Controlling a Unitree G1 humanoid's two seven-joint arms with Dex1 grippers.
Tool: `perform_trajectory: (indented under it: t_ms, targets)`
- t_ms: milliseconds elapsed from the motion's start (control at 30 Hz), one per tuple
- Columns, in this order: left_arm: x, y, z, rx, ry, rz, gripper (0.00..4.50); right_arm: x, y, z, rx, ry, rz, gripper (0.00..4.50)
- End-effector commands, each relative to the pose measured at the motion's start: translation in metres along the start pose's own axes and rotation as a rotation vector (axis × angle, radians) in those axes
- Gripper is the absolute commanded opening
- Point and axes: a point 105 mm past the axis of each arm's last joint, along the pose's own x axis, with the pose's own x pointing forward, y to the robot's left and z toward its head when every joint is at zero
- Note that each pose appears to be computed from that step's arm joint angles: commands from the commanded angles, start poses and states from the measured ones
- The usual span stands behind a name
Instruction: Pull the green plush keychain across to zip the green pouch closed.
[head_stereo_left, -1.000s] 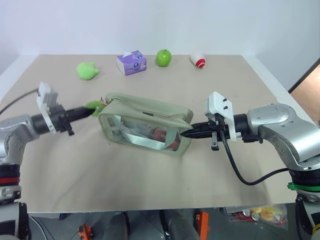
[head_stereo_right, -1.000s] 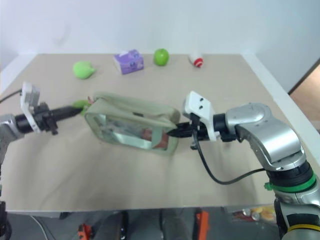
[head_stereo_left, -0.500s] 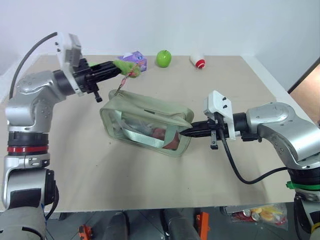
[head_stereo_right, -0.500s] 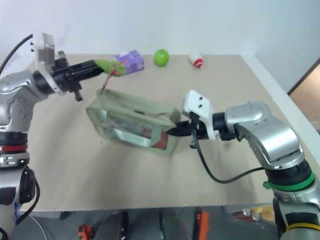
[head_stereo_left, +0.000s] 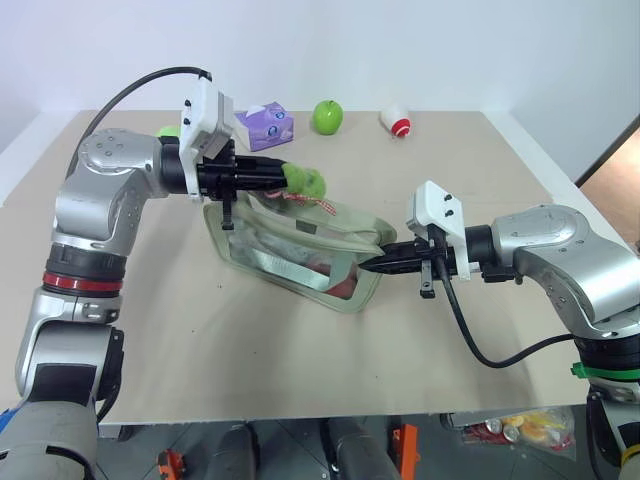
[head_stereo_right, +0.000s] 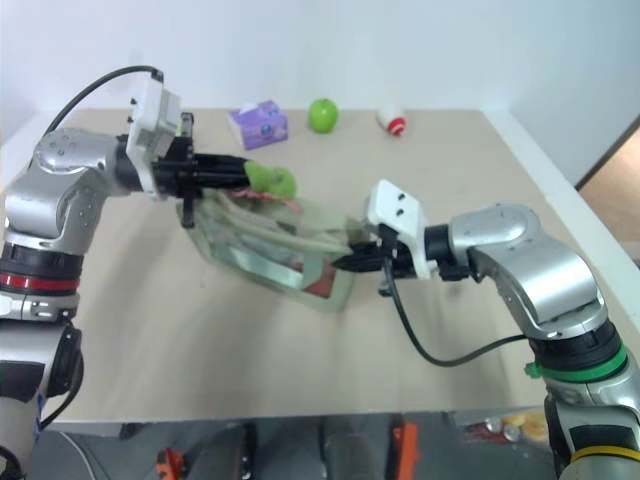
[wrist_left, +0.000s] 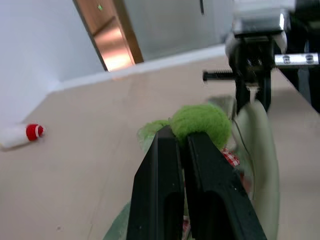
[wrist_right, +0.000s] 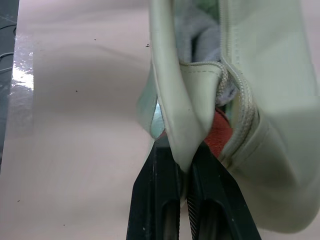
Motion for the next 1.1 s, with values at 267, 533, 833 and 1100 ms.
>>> perform_trajectory:
  t_ms: [267, 533, 833, 1100]
  targets:
    - [-0.029, 0.008, 0.021, -0.042, -0.06, 0.062, 3.32, 0.0, -0.001, 0.014, -0.059, -0.039, -0.006, 0.0]
    - [-0.069, 0.007, 0.028, -0.078, -0.059, 0.141, 4.44, 0.004, -0.002, 0.015, -0.067, -0.043, 0.009, 0.0]
    - [-0.132, -0.01, -0.021, -0.273, 0.102, 0.273, 4.44, 0.007, -0.002, 0.012, -0.057, -0.042, 0.026, 0.0]
    - [-0.129, -0.025, -0.06, -0.358, 0.161, 0.274, 4.44, 0.008, -0.001, 0.014, -0.057, -0.049, 0.035, 0.0]
